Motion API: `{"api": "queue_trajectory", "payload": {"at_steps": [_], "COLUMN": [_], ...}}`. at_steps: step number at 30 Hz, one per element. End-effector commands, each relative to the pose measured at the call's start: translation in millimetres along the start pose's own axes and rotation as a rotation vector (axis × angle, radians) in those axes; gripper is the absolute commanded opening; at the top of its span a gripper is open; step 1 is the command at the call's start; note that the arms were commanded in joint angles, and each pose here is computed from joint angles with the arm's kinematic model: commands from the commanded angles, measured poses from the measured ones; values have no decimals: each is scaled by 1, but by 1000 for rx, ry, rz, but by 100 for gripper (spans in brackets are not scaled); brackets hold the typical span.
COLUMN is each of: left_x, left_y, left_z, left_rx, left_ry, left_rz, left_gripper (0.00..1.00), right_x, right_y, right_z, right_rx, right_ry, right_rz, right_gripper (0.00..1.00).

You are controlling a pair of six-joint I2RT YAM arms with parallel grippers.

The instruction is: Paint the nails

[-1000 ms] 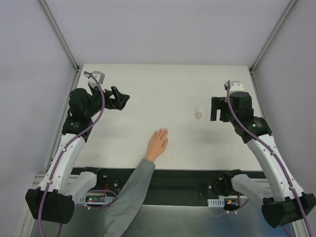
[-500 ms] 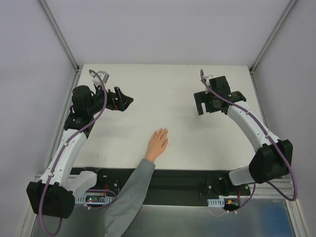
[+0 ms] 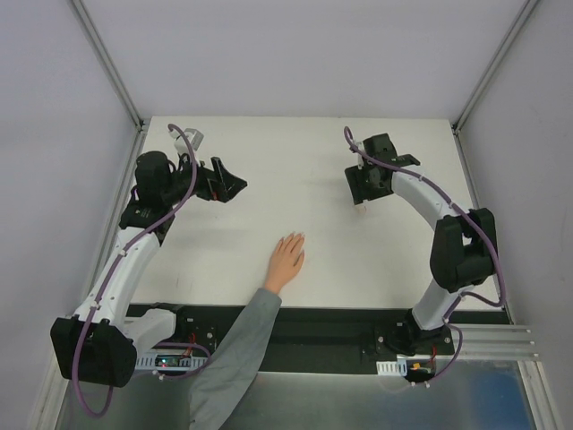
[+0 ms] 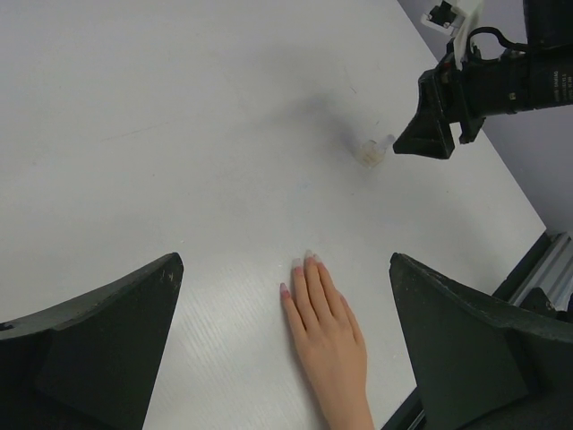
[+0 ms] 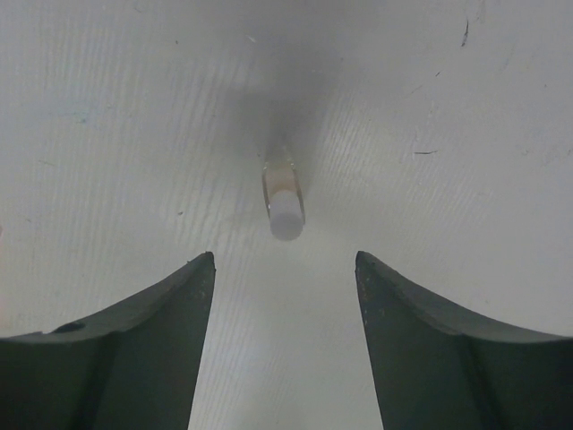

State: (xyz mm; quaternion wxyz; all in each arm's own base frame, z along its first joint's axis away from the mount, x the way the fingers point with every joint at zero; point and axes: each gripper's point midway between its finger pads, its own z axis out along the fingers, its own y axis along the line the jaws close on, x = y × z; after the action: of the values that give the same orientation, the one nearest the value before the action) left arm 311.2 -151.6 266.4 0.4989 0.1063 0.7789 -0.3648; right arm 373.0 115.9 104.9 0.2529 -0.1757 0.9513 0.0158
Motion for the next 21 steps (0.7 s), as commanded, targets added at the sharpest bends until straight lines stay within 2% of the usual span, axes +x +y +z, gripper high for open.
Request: {"api": "queue_trajectory", "payload": {"at_steps": [1,13,21], "left_x": [-16,-14,-12], "left_y": [-18,-18,-16], "left_z": [1,4,6], "left_rx": [67,81,78], "left_ry": [-14,4,11], "left_rz": [6,-9,-15], "left_gripper": [99,99,99], "right_x": [-21,-12,-7], "right_y": [-1,-2,0], "right_z": [7,22,29], "right_rx": [-20,-5,-10], "right_ry": [-48,-15,5], "right_rz": [5,3,4], "right_gripper": [62,47,41]}}
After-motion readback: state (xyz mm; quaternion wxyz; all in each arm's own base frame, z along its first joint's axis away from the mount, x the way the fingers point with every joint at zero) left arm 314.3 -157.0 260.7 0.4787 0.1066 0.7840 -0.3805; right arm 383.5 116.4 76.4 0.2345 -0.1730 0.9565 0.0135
